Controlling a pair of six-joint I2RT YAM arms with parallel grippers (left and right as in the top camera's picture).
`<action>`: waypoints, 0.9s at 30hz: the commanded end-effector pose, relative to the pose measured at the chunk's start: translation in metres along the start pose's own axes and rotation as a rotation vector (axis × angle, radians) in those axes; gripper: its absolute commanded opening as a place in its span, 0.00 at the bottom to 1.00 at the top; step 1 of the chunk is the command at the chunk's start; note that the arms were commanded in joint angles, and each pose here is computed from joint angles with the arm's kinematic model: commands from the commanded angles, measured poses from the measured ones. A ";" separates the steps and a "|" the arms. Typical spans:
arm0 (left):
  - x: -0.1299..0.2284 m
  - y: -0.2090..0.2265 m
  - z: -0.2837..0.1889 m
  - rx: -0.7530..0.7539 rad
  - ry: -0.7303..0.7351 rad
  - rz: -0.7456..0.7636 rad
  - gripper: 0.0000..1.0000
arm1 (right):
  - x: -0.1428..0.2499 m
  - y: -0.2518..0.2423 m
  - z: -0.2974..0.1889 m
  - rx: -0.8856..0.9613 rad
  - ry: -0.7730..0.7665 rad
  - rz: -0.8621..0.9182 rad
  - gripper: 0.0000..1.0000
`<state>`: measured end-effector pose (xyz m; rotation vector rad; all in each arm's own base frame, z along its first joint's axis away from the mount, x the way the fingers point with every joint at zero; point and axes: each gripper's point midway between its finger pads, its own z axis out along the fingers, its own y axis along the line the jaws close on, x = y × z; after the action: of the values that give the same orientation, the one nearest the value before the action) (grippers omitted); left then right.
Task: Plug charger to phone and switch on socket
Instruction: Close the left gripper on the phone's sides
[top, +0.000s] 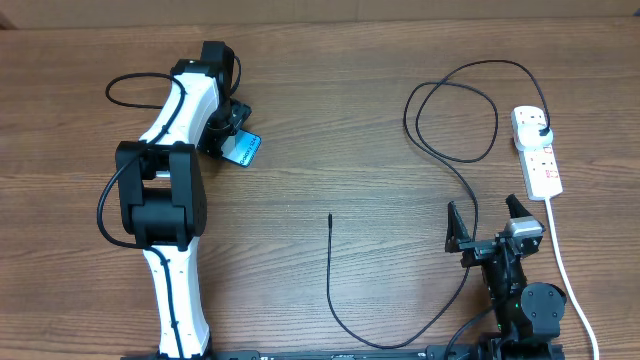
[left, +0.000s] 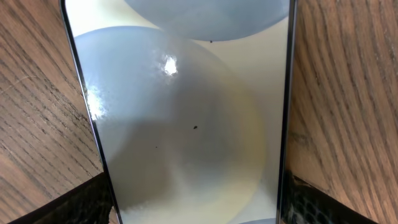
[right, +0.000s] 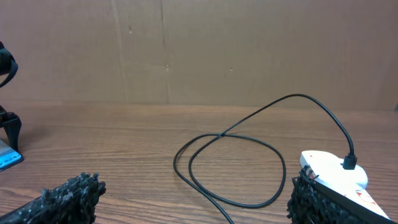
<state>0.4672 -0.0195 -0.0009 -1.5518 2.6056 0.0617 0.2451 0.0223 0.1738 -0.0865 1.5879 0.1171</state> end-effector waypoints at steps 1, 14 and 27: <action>0.032 0.021 0.046 -0.101 0.105 0.025 0.86 | 0.002 0.002 0.000 -0.009 -0.003 -0.002 1.00; 0.032 0.022 0.046 -0.105 0.104 0.025 0.79 | 0.002 0.002 0.000 -0.009 -0.003 -0.002 1.00; 0.032 0.022 0.046 -0.106 0.104 0.025 0.63 | 0.002 0.002 0.000 -0.009 -0.003 -0.002 1.00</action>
<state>0.4672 -0.0196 -0.0004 -1.5478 2.6041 0.0673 0.2451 0.0224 0.1738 -0.0871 1.5879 0.1171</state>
